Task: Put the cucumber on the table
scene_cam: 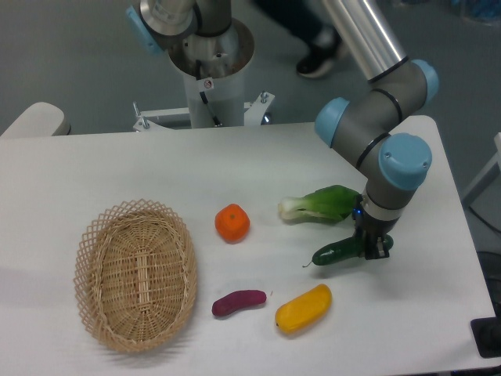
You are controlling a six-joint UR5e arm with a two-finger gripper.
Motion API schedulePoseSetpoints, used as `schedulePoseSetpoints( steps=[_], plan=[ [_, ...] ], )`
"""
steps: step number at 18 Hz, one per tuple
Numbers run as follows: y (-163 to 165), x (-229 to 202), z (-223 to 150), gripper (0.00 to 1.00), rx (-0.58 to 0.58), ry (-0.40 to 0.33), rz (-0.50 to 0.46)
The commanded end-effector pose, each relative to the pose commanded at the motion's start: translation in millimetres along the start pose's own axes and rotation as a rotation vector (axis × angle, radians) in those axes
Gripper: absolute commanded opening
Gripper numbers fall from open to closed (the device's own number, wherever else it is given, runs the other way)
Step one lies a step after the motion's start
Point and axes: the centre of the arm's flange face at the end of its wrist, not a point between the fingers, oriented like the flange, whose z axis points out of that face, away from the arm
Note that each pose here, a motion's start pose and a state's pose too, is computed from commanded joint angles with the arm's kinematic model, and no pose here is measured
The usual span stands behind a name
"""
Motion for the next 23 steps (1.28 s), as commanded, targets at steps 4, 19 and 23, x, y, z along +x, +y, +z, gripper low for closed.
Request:
schedulePoseSetpoints(
  steps=[4,19,23],
  plan=[
    [-1,2,4,0.28,0.005,0.008,-0.005],
    [-48,-31,-66,1.00,-0.049,-0.131,-0.239],
    [-96,-45,-88,1.00,-0.036,-0.178,-0.287]
  ],
)
